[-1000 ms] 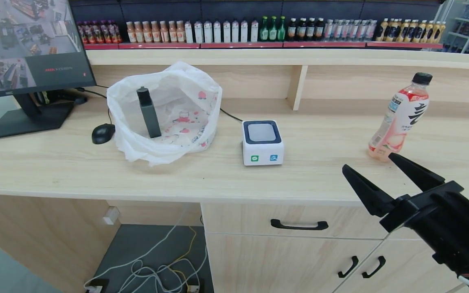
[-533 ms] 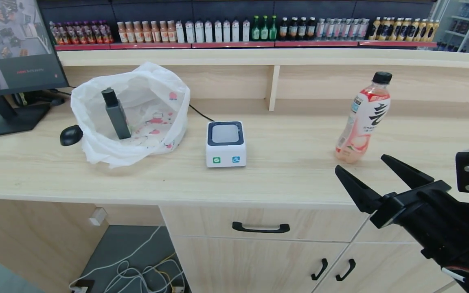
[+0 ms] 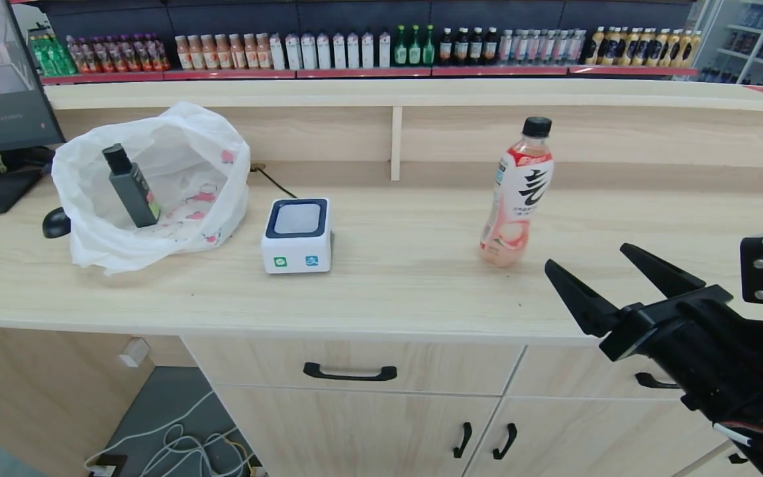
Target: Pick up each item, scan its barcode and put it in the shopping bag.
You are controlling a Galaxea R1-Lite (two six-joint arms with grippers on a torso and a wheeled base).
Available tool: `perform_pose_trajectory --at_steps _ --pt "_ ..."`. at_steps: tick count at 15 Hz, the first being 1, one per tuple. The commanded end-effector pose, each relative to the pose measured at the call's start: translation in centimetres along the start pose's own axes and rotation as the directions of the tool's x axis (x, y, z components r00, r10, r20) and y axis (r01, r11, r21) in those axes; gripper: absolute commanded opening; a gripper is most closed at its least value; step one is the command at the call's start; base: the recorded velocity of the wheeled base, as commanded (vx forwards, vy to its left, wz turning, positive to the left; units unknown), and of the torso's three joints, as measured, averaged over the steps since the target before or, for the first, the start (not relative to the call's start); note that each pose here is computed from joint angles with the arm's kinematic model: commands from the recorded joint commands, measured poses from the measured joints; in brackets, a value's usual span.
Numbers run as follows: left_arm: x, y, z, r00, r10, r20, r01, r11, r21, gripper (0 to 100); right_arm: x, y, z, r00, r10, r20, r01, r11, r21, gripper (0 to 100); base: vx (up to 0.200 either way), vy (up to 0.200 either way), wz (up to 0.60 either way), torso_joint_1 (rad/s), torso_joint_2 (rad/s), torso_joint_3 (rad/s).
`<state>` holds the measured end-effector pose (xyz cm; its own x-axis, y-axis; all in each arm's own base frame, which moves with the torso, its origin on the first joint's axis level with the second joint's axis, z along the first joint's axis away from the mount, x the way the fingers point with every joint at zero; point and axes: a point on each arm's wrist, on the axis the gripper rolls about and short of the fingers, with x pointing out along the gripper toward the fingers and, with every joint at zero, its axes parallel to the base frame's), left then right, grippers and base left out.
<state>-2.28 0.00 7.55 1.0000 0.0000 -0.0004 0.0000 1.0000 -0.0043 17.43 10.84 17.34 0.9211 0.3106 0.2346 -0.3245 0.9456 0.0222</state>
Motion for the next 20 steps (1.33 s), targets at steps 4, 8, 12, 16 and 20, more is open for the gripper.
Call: perform_pose_trajectory --at_steps 4,8,12,16,20 --pt "0.0 0.0 0.0 1.0 0.0 0.0 0.0 1.0 0.0 100 1.3 -0.5 -0.1 0.999 -0.036 0.012 0.036 0.999 -0.006 100 0.0 -0.05 0.0 0.002 0.0 0.001" --pt "0.0 0.0 0.0 1.0 0.0 0.0 0.0 1.0 0.004 100 2.2 0.5 -0.8 1.0 -0.005 -0.008 0.005 1.0 -0.004 100 0.0 0.0 0.0 0.0 0.0 0.0" --pt "0.0 0.0 0.0 1.0 0.0 0.0 0.0 1.0 0.004 100 5.3 1.7 -1.2 1.0 0.01 0.021 -0.009 1.0 -0.022 100 0.0 0.0 0.0 0.0 0.0 0.0" --pt "0.0 0.0 0.0 1.0 0.0 0.0 0.0 1.0 0.004 100 9.2 2.7 -0.6 0.995 -0.011 0.094 0.015 0.999 -0.043 100 0.0 0.0 0.0 0.0 0.0 0.0" --pt "0.0 0.0 0.0 1.0 0.0 0.0 0.0 1.0 0.004 100 10.4 3.0 -0.7 0.999 -0.024 0.021 0.025 0.998 -0.063 100 0.0 0.0 0.0 0.0 0.0 0.0"
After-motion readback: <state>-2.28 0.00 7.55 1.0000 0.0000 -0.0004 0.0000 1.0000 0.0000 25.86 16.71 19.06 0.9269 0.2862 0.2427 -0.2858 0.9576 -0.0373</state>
